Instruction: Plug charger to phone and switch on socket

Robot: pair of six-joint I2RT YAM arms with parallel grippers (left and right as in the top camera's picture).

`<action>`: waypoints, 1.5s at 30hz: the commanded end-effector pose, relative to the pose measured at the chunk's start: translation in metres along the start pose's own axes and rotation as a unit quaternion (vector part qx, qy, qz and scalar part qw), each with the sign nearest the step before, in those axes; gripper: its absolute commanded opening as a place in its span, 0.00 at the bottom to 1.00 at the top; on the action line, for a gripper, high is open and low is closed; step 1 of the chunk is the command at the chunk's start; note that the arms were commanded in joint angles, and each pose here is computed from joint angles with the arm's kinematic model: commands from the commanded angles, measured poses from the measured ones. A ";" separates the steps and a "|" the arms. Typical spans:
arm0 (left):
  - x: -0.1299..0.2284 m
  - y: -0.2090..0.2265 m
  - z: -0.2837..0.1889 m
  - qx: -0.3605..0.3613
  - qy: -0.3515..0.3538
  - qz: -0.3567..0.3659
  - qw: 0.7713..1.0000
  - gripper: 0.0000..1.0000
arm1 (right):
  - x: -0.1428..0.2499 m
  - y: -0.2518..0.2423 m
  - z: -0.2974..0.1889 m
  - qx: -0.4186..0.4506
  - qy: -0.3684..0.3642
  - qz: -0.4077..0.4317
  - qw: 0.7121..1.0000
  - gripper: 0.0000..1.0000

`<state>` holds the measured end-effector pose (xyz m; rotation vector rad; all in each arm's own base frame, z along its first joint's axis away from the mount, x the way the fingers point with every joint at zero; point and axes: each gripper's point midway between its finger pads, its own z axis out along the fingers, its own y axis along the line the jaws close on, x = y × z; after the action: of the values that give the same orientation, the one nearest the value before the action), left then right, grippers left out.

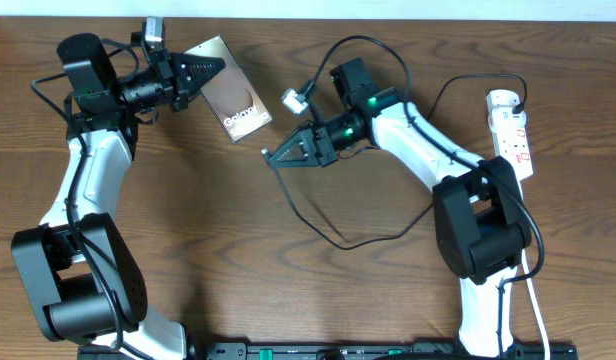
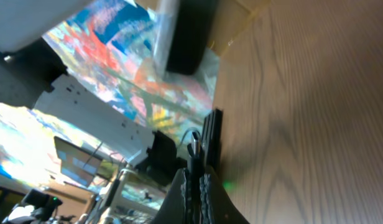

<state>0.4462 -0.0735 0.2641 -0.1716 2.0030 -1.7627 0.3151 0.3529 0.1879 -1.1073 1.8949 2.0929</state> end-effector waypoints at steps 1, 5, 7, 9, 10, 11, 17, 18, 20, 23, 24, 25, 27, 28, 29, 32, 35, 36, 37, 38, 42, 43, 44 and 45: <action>-0.003 -0.008 -0.001 0.004 -0.001 0.026 1.000 0.07 | -0.015 0.026 0.007 -0.025 0.004 0.001 1.000 0.01; -0.004 -0.007 -0.001 0.001 -0.005 0.026 1.000 0.07 | -0.019 0.026 0.005 -0.024 0.002 0.002 1.000 0.01; -0.005 -0.007 -0.001 0.000 -0.007 0.026 1.000 0.07 | -0.020 0.025 0.004 -0.023 0.001 0.002 1.000 0.01; -0.007 -0.006 -0.001 -0.003 -0.011 0.026 1.000 0.07 | -0.021 0.025 0.004 -0.023 0.001 0.000 1.000 0.01; -0.007 -0.006 -0.001 -0.003 -0.012 0.026 1.000 0.07 | -0.021 0.025 0.004 -0.023 0.001 0.001 1.000 0.01; -0.007 -0.006 -0.001 -0.003 -0.012 0.026 1.000 0.07 | -0.022 0.025 0.004 -0.023 0.000 -0.002 1.000 0.01; -0.006 -0.006 -0.001 -0.002 -0.009 0.025 1.000 0.07 | -0.028 0.028 -0.002 -0.019 -0.006 -0.023 1.000 0.01; -0.006 -0.006 -0.001 -0.001 -0.009 0.025 1.000 0.07 | -0.030 0.027 -0.004 -0.016 -0.007 -0.028 0.999 0.01; -0.005 -0.006 -0.001 0.000 -0.006 0.023 1.000 0.07 | -0.033 0.025 -0.006 -0.009 -0.010 -0.038 0.999 0.01; -0.002 -0.008 -0.001 0.004 0.000 0.023 1.000 0.07 | -0.037 0.022 -0.007 0.001 -0.013 -0.044 0.999 0.01; -0.002 -0.007 -0.001 0.004 0.001 0.021 1.000 0.07 | -0.038 0.022 -0.007 0.001 -0.014 -0.046 0.999 0.01; -0.002 -0.007 -0.001 0.004 0.002 0.020 1.000 0.07 | -0.039 0.023 -0.007 0.001 -0.013 -0.046 0.999 0.01; -0.001 -0.007 -0.001 0.004 0.002 0.020 1.000 0.07 | -0.040 0.024 -0.004 -0.001 -0.012 -0.050 0.999 0.01; -0.001 -0.007 -0.001 0.004 0.002 0.020 1.000 0.07 | -0.040 0.024 -0.003 -0.002 -0.010 -0.052 0.999 0.01; -0.001 -0.008 -0.001 0.005 0.004 0.020 1.000 0.07 | -0.041 0.025 -0.001 -0.003 -0.009 -0.054 0.998 0.01; 0.001 -0.009 -0.001 0.009 0.011 0.020 1.000 0.07 | -0.043 0.026 0.002 -0.004 -0.008 -0.056 0.998 0.01; 0.002 -0.009 -0.001 0.010 0.012 0.020 1.000 0.07 | -0.043 0.026 0.003 -0.004 -0.007 -0.054 0.999 0.01; 0.001 -0.009 -0.001 0.010 0.010 0.020 1.000 0.07 | -0.043 0.026 0.003 -0.005 -0.007 -0.054 0.999 0.01; 0.001 -0.009 -0.001 0.009 0.010 0.020 1.000 0.07 | -0.043 0.026 0.003 -0.005 -0.007 -0.053 0.999 0.01; 0.001 -0.009 -0.001 0.009 0.010 0.020 1.000 0.07 | -0.043 0.026 0.003 -0.004 -0.007 -0.052 0.999 0.01; 0.001 -0.009 -0.001 0.009 0.010 0.020 1.000 0.07 | -0.043 0.026 0.004 -0.005 -0.006 -0.051 0.999 0.01; 0.001 -0.009 -0.001 0.009 0.010 0.020 1.000 0.07 | -0.043 0.026 0.004 -0.005 -0.006 -0.051 0.999 0.01; 0.001 -0.009 -0.001 0.009 0.010 0.020 1.000 0.07 | -0.043 0.026 0.004 -0.005 -0.006 -0.051 0.999 0.01; 0.001 -0.009 -0.001 0.009 0.010 0.020 1.000 0.07 | -0.043 0.026 0.004 -0.005 -0.006 -0.051 0.999 0.01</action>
<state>0.4479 -0.0723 0.2626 -0.1731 2.0014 -1.7440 0.3363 0.3660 0.2098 -1.1235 1.8393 2.0651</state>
